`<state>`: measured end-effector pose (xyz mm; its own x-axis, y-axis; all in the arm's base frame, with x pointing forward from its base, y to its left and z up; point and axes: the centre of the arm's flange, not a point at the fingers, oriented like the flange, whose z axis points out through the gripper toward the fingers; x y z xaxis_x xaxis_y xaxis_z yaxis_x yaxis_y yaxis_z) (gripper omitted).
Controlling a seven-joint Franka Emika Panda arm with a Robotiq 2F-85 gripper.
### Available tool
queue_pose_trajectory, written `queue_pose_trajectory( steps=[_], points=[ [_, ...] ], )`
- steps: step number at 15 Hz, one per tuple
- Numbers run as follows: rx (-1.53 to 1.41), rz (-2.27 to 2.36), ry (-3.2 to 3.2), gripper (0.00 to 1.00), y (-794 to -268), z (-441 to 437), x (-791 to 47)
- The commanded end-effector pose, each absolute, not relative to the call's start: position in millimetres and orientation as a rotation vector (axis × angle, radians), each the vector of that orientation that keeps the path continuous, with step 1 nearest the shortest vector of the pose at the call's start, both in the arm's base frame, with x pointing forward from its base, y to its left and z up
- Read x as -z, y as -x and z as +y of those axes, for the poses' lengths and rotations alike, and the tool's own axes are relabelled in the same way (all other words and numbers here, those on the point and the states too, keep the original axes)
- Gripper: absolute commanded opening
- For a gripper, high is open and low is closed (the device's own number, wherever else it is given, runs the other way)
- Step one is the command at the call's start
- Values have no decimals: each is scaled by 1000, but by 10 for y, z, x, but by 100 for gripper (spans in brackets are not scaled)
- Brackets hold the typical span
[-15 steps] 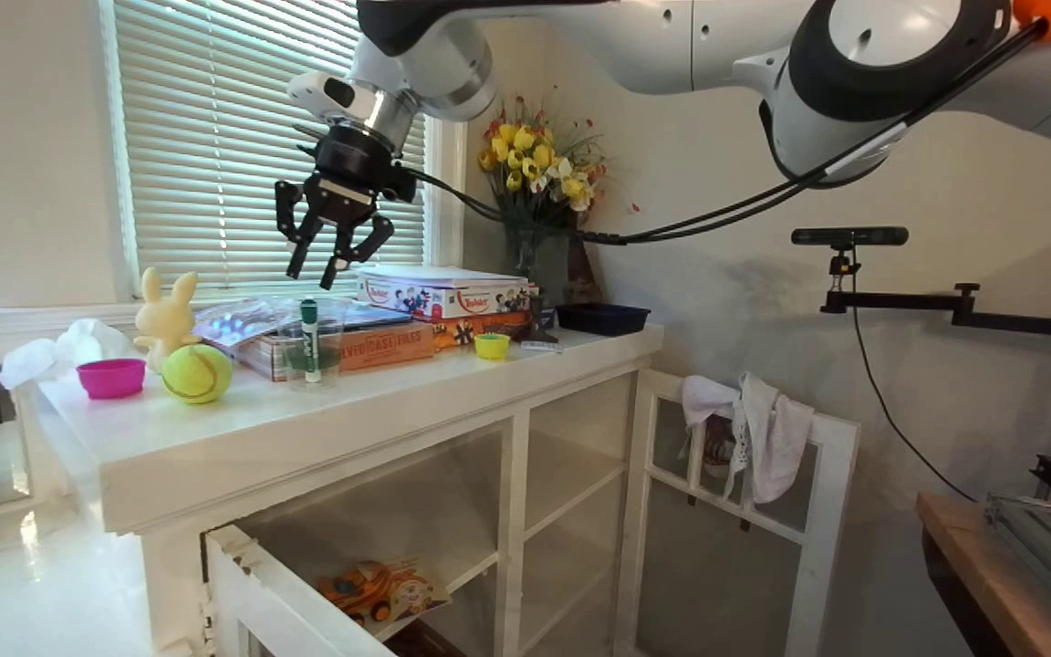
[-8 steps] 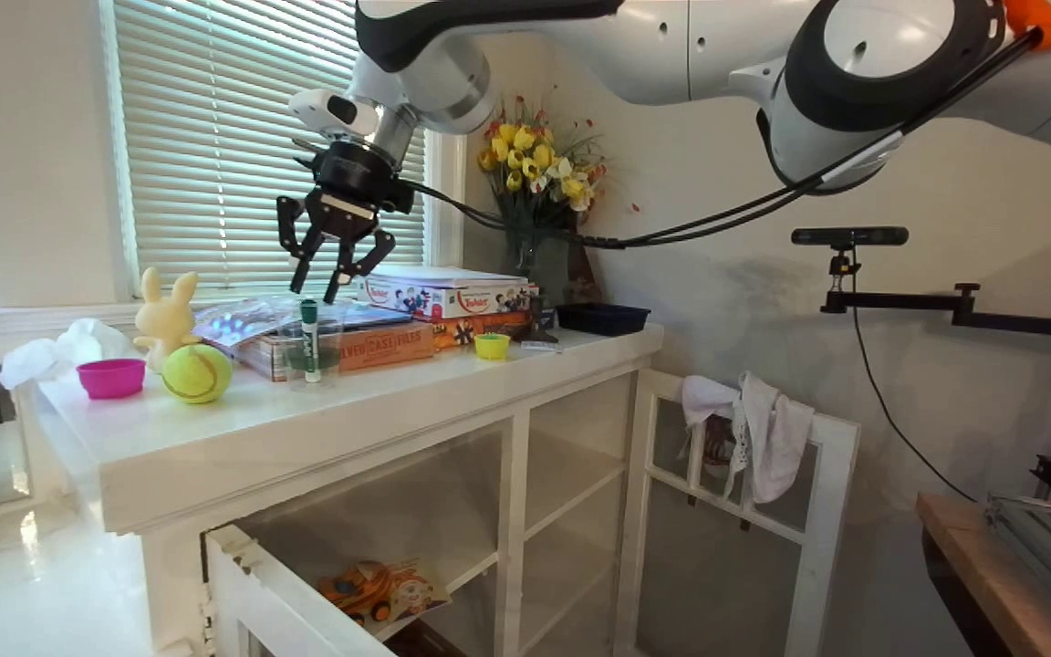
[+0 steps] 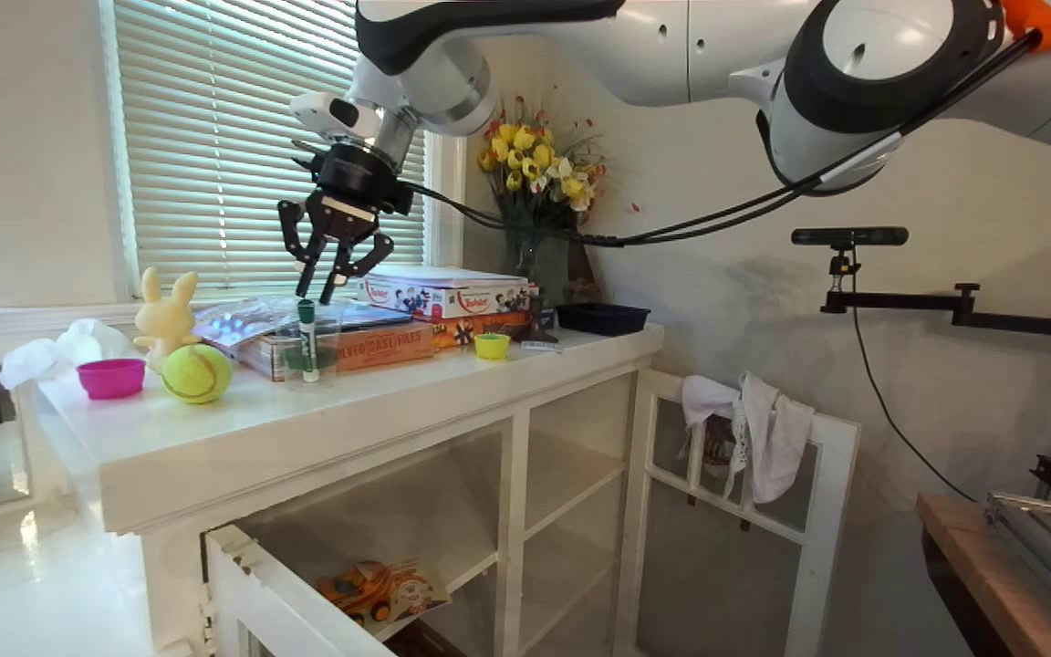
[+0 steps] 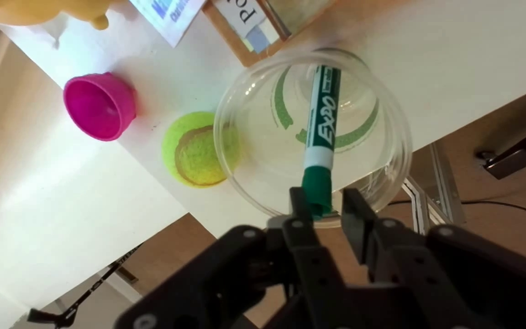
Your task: Move the marker to the orange box close to it
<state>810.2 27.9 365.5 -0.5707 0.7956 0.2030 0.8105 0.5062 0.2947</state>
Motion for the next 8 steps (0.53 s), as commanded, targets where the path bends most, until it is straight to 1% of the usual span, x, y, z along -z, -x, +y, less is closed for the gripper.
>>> queue_pose_trajectory(
  steps=[1,2,8],
  points=[
    [552,-2719,1412,5,-8851,258,-3688],
    [551,-2717,1415,0,-8851,255,-3681],
    [548,-2711,1422,0,-8852,248,-3673]
  ],
)
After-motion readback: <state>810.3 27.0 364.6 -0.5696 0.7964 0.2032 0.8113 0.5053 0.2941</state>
